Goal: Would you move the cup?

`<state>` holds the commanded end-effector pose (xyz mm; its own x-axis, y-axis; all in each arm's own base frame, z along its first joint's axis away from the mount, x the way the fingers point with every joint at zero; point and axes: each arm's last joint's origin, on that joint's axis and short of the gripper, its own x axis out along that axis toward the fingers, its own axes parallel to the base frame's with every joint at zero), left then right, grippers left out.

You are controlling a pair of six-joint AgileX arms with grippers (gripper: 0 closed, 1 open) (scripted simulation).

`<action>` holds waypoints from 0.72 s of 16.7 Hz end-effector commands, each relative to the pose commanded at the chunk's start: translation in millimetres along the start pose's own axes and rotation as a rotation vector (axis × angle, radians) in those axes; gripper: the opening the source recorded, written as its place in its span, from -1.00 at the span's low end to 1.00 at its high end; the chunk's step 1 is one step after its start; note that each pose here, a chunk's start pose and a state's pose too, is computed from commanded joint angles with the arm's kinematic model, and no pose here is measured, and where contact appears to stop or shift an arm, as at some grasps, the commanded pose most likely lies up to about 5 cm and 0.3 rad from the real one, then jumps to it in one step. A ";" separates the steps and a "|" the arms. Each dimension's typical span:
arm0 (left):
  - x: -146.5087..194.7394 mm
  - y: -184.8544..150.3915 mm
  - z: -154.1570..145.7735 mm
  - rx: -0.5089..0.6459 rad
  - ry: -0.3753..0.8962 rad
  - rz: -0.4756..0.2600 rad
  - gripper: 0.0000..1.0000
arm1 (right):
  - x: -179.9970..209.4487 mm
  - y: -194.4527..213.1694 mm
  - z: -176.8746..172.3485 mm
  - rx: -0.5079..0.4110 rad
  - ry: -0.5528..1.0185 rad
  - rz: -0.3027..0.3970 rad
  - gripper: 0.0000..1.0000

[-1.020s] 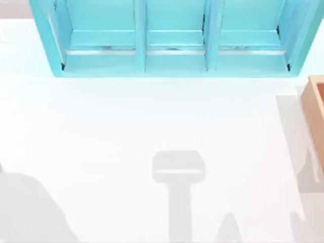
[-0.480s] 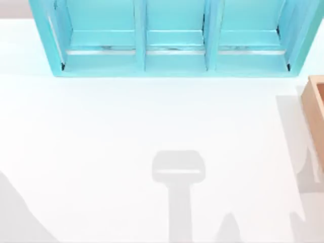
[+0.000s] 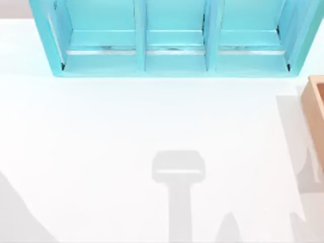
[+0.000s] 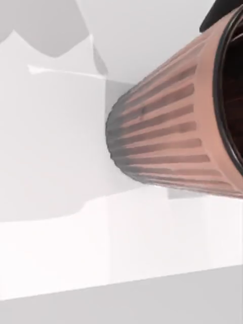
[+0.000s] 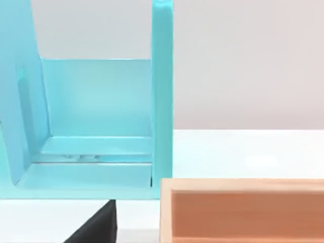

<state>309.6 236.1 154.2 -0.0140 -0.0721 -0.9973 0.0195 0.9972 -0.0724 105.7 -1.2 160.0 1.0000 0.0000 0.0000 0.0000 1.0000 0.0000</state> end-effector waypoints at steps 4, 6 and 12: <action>0.0 0.0 0.0 0.000 0.000 0.000 0.36 | 0.0 0.0 0.0 0.000 0.000 0.000 1.00; 0.0 0.0 0.0 0.000 0.000 0.000 0.66 | 0.0 0.0 0.0 0.000 0.000 0.000 1.00; 0.0 0.0 0.0 0.000 0.000 0.000 1.00 | 0.0 0.0 0.0 0.000 0.000 0.000 1.00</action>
<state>309.6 236.1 154.2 -0.0140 -0.0721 -0.9973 0.0195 0.9972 -0.0724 105.7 -1.2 160.0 1.0000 0.0000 0.0000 0.0000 1.0000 0.0000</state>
